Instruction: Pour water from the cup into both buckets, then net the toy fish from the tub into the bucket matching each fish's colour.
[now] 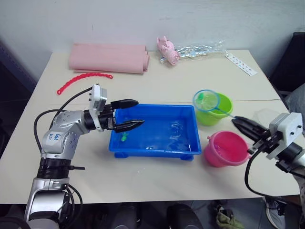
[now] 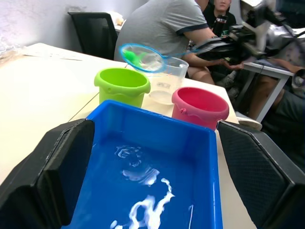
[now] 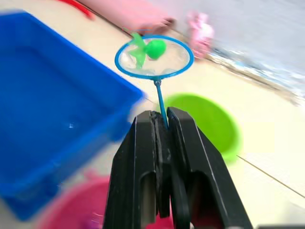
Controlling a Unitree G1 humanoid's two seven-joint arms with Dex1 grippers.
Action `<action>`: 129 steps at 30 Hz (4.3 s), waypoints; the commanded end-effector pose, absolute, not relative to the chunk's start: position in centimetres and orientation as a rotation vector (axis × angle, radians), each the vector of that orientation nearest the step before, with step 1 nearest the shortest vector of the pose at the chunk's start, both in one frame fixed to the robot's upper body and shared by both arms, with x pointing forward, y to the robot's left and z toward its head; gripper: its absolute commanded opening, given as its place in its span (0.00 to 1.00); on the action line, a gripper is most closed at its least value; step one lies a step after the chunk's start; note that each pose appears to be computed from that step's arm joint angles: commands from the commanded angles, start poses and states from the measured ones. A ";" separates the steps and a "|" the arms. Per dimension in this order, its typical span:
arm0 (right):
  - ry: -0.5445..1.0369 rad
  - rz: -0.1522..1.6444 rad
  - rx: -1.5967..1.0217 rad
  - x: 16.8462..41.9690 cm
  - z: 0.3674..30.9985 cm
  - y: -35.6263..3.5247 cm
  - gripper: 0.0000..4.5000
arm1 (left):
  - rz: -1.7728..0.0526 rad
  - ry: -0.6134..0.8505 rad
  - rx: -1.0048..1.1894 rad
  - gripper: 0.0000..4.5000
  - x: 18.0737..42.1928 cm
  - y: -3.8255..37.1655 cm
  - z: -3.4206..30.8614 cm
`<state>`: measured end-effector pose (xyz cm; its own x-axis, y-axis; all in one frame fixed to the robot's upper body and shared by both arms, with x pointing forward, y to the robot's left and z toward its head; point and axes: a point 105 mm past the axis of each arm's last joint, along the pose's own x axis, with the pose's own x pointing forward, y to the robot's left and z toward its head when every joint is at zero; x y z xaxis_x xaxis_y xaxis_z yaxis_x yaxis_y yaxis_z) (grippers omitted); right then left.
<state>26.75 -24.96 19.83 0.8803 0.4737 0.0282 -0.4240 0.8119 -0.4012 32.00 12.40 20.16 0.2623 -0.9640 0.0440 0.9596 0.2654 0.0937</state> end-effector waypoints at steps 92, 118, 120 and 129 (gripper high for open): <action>0.078 1.112 -0.544 28.9 18.0 -13.2 0.00 | -1.008 -0.023 0.125 0.99 27.4 24.2 16.7; 0.242 1.368 -0.593 32.4 14.1 -5.3 0.00 | -1.075 0.085 0.252 0.99 24.5 24.4 16.3; 0.238 1.371 -0.547 32.2 14.7 -5.5 0.00 | -1.075 0.084 0.253 0.99 24.6 24.4 16.4; 0.264 1.322 -0.358 31.5 16.1 -7.3 0.00 | -1.096 0.083 0.231 0.99 25.0 23.6 15.5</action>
